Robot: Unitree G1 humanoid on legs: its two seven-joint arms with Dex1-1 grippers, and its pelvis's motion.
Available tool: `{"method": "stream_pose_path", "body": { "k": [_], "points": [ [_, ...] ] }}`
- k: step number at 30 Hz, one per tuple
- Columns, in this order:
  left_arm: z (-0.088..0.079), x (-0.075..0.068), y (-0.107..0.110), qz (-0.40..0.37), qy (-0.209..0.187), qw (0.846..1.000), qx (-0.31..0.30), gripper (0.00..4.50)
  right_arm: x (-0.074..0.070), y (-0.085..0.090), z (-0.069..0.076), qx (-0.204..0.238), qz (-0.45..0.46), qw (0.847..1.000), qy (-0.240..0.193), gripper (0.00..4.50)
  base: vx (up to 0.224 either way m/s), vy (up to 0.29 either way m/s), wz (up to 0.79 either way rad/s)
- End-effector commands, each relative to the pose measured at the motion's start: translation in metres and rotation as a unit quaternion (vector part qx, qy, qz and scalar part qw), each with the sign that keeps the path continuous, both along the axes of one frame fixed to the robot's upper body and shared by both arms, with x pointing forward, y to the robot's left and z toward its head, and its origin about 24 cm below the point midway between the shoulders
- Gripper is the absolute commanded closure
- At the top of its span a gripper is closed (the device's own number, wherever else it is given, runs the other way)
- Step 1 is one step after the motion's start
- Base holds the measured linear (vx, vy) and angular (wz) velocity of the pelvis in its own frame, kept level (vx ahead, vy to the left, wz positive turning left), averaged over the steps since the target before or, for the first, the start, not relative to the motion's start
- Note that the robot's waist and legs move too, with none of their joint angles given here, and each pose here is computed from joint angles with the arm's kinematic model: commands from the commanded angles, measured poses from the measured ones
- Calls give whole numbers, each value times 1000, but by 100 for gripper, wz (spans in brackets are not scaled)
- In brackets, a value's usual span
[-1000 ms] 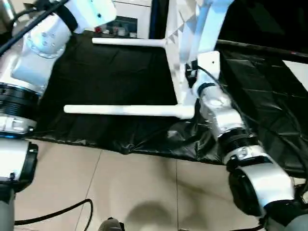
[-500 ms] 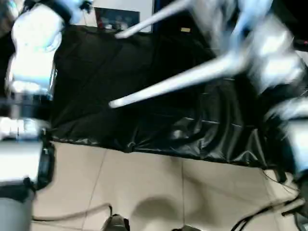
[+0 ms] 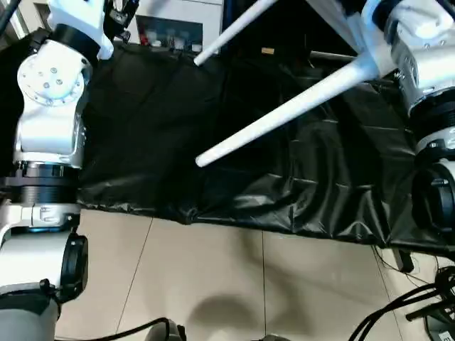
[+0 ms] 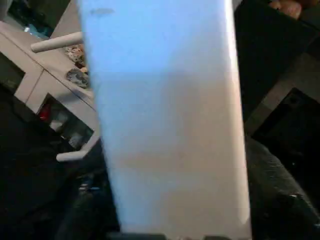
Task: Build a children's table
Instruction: Flip table
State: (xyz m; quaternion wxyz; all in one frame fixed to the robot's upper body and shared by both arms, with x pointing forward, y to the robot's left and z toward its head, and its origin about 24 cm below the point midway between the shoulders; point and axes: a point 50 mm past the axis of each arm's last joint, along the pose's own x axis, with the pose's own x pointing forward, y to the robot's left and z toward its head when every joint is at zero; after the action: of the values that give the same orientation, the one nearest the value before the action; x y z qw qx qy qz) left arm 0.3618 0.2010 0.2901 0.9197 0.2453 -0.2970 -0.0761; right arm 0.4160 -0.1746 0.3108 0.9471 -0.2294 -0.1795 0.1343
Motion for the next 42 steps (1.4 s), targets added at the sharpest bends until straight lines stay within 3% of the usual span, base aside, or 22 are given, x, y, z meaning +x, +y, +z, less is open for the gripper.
{"method": "stream_pose_path", "body": {
  "k": [1,5,7,14,19,21,24,27,28,31,34,35,36,40,42],
  "points": [
    [-27,9,2,2,68,997,-26,233,-3,-3,12,5,6,1000,-13,123,0,0,0],
    [-28,10,2,5,73,997,-23,233,-2,-2,10,0,9,1000,-11,104,0,0,0],
    [-32,11,1,8,86,996,-20,238,-4,0,10,2,30,999,-16,73,0,0,0],
    [-38,14,4,20,100,995,-23,242,-16,8,25,15,118,990,-75,70,0,0,0],
    [-41,15,7,21,103,994,-21,245,-32,8,47,58,174,970,-158,70,0,0,0],
    [-41,15,8,23,100,995,-13,246,-41,5,57,95,208,955,-191,70,0,0,0],
    [-41,15,11,27,103,994,-8,249,-51,10,52,111,293,933,-179,70,0,0,0],
    [-42,15,12,28,105,994,-8,252,-51,25,6,105,360,923,-82,70,0,0,0],
    [-42,15,12,28,106,994,-8,254,-49,28,-11,110,365,923,-52,41,0,0,0],
    [-43,14,12,26,106,994,-6,254,-46,33,-64,143,361,921,23,31,0,0,0],
    [-42,14,12,23,106,994,-1,258,-53,38,-115,154,362,914,98,3,0,0,0],
    [-42,14,12,22,106,994,0,259,-54,38,-120,154,361,914,105,0,0,0,0],
    [-40,14,12,19,103,994,3,259,-60,34,-158,169,339,911,161,0,0,0,0],
    [-38,13,13,18,101,995,8,264,-71,22,-198,192,285,912,222,0,0,0,0],
    [-38,13,13,16,101,995,10,265,-74,15,-210,198,252,916,240,0,0,0,0]
  ]
}}
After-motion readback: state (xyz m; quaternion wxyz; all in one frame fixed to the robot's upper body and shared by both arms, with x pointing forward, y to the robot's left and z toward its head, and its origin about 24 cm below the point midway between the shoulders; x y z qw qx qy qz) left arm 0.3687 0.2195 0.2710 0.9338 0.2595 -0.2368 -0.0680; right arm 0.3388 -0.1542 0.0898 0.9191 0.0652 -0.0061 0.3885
